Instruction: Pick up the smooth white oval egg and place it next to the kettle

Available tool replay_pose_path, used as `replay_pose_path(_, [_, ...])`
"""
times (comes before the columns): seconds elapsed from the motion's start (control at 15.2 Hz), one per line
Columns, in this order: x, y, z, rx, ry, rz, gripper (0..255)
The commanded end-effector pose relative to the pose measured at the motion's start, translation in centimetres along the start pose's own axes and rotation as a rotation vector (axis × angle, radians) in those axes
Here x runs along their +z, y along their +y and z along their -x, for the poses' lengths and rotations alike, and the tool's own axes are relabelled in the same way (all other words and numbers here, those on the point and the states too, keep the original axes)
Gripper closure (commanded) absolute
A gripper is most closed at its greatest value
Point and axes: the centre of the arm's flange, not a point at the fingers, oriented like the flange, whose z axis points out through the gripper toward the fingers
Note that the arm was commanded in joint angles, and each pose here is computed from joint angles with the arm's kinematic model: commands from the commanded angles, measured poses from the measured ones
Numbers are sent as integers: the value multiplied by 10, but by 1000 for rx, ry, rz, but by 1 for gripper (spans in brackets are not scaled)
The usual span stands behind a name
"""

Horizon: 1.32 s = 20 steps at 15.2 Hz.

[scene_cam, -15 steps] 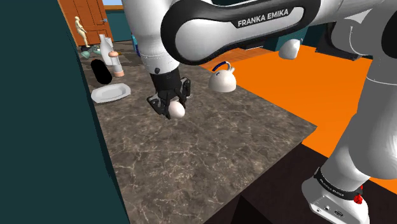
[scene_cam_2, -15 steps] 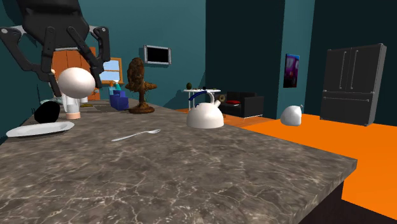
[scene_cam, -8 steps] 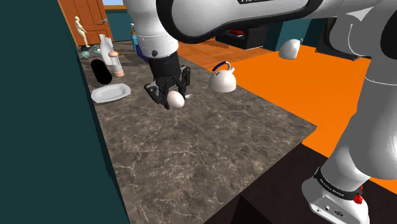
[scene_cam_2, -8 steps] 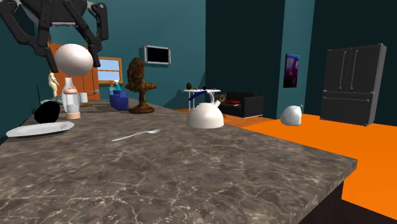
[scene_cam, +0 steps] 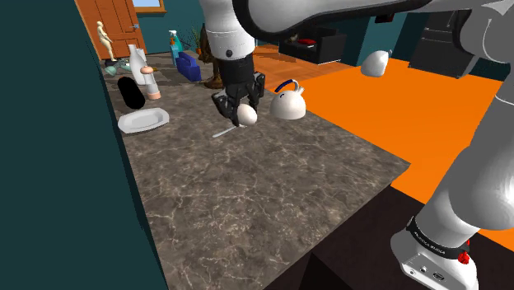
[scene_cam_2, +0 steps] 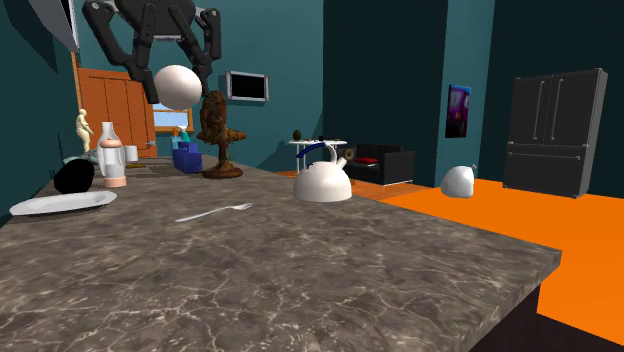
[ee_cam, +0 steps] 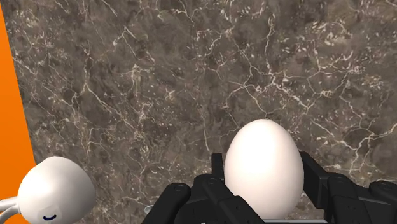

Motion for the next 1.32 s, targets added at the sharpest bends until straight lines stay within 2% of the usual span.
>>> replay_pose_path(0.0, [6, 26, -3, -1, 0, -1, 255])
replay_pose_path(1.25, [55, 271, -31, -1, 0, -1, 255])
